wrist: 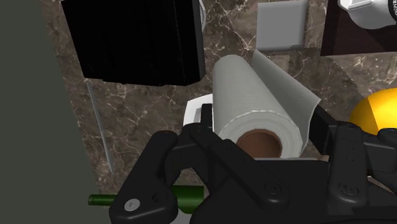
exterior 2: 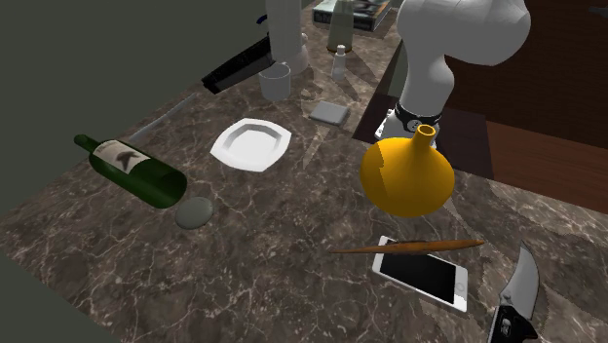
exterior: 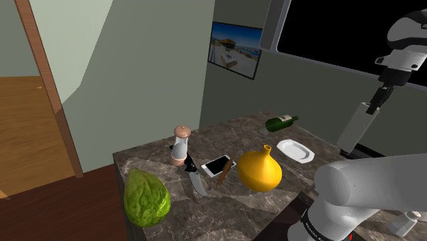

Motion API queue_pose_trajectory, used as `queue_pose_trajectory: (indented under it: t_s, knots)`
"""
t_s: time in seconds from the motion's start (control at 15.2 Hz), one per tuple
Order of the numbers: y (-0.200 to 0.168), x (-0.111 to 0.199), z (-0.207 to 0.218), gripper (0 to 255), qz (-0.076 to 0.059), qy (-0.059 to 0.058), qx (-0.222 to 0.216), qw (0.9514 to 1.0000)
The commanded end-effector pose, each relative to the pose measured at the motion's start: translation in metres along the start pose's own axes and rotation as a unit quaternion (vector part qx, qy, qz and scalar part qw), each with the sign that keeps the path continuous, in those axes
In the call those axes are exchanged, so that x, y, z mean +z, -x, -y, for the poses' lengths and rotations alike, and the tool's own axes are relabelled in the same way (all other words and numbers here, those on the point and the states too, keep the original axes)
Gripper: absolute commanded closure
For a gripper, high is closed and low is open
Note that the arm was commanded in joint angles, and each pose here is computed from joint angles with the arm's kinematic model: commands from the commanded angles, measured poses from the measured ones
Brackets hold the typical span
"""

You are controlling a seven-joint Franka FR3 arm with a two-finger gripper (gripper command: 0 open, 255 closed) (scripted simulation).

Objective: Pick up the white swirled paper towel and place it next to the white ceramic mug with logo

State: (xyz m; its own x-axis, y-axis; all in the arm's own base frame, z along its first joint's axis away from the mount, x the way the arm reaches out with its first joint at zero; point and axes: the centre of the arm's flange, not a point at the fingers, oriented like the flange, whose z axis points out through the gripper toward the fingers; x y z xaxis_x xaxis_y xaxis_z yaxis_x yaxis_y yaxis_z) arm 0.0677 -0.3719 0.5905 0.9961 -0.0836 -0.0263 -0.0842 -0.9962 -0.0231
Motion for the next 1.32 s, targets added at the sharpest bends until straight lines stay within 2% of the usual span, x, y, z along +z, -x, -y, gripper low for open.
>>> queue_pose_trajectory:
  t_s: [0.0, 1.25]
  knots:
    - [0.0, 0.011, -0.001, 255, 0.0, 0.0, 0.0, 1.0]
    - [-0.003, 0.111, -0.003, 255, 0.0, 0.0, 0.0, 1.0]
